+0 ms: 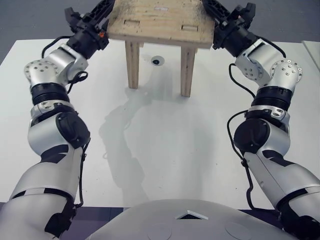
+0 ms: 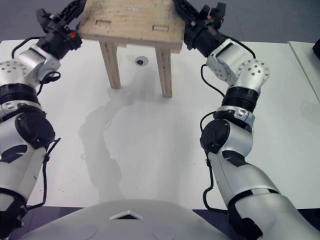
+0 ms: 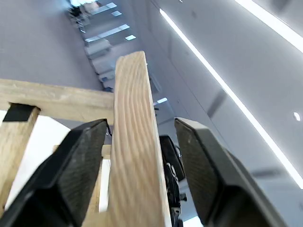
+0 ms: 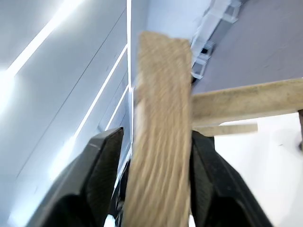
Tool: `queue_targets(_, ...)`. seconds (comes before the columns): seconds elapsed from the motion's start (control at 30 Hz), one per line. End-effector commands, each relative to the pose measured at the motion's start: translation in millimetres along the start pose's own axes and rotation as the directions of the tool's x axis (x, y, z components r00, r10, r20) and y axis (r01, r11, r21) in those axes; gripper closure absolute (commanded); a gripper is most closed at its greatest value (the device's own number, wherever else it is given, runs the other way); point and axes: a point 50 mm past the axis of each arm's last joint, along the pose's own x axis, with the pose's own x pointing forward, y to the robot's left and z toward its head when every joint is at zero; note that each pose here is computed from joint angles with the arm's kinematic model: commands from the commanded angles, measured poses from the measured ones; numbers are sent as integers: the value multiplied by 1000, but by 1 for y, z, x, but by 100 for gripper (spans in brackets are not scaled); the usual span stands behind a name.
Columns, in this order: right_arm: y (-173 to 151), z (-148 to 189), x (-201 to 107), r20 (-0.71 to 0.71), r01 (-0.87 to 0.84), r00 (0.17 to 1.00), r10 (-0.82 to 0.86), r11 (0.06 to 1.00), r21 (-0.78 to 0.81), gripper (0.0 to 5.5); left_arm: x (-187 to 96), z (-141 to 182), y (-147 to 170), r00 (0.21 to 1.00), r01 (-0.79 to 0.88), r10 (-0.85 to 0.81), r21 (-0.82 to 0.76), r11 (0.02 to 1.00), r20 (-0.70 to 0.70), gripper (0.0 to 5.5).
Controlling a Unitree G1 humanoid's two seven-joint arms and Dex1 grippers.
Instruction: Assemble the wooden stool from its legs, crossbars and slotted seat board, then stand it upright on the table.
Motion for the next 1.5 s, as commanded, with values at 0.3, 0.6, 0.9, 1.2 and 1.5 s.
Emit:
queue_targets(0.3,-4,24,20,172,81,981,-90,995,59,127,17,-8,-3,954,-235,253,-126,964,159,64)
queue_targets(0.6,-13,29,-45,331,170,941,-71,945,-279,11,-64,-32,3,889,-353,58,598,719,455,10)
queue_targets(0.9,-39,-52,-106,373,436,900,-226,474,-765,11,-105,-85,37,874,-484,48,856,181,484,10)
queue_targets(1.2,-49,-100,-112,444,468,883,-150,230,-854,11,-95,-117,34,918,-393,-32,918,61,395,10)
queue_targets(1.5,-46,-111,-111,414,430,903,-119,184,-884,31,-96,-129,35,920,-389,-30,918,74,392,84)
